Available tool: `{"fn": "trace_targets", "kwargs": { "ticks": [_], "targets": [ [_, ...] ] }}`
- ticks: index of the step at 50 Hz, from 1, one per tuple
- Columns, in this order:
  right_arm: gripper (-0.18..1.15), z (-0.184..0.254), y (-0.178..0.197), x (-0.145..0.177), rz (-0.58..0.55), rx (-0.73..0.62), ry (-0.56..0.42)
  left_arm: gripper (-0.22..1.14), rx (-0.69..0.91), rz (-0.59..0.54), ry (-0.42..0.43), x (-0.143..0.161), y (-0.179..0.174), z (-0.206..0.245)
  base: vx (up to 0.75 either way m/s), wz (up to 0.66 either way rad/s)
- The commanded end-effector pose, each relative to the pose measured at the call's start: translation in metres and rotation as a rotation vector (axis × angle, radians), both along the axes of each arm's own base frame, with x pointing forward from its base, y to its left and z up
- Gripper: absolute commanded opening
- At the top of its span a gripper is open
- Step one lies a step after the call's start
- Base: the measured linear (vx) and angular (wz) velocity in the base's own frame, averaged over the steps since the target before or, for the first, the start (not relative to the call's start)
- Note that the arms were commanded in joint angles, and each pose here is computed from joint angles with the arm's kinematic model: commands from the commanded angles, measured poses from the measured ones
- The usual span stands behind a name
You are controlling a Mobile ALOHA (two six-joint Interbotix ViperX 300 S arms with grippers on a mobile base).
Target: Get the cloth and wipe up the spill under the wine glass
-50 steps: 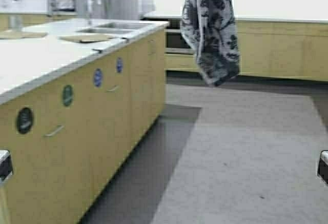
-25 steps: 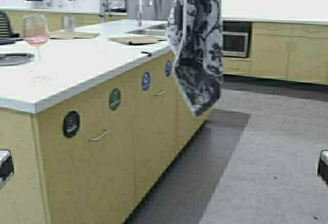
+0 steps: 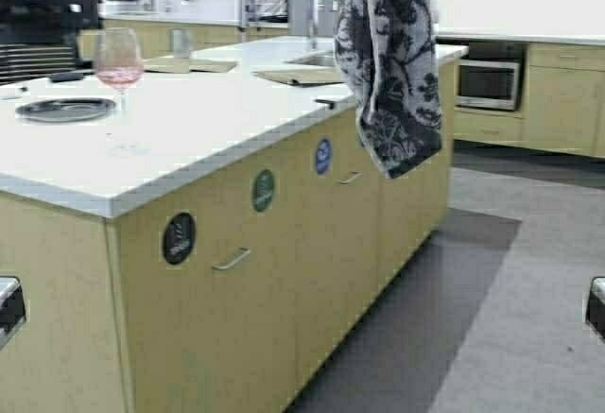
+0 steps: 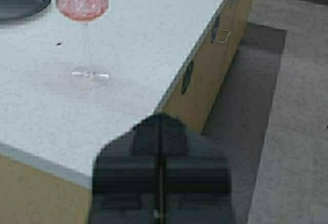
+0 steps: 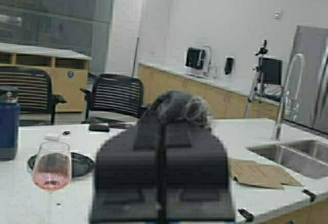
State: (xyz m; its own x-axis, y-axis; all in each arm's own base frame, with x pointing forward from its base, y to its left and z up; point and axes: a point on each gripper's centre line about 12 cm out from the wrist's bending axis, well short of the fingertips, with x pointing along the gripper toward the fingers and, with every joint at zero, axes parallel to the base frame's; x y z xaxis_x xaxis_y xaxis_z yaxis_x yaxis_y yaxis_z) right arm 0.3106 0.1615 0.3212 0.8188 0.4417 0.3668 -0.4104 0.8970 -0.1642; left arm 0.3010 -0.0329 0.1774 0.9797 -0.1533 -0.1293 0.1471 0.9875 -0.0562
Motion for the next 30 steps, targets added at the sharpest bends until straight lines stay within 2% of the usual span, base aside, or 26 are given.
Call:
{"fn": "trace_targets", "kwargs": {
  "ticks": [1, 9, 18, 26, 30],
  "targets": [
    [0.05, 0.017, -0.002, -0.005, 0.003, 0.032, -0.059, 0.02, -0.009, -0.055, -0.031, 0.009, -0.018, 0.001, 0.16, 0.21],
    [0.05, 0.017, -0.002, -0.006, 0.003, 0.035, -0.065, 0.02, -0.005, -0.132, -0.023, 0.009, -0.043, -0.003, 0.16, 0.22],
    [0.05, 0.02, -0.002, -0.005, 0.003, 0.041, -0.076, 0.03, 0.001, -0.123, 0.002, 0.026, -0.046, -0.014, 0.15, 0.18],
    [0.05, 0.021, -0.002, -0.005, 0.003, 0.042, -0.08, 0.03, 0.002, -0.131, 0.052, 0.034, -0.049, -0.043, 0.13, 0.09],
    [0.05, 0.023, -0.002, -0.005, 0.003, 0.045, -0.084, 0.03, -0.006, -0.135, 0.04, 0.037, -0.05, -0.055, 0.12, 0.04]
  ]
}}
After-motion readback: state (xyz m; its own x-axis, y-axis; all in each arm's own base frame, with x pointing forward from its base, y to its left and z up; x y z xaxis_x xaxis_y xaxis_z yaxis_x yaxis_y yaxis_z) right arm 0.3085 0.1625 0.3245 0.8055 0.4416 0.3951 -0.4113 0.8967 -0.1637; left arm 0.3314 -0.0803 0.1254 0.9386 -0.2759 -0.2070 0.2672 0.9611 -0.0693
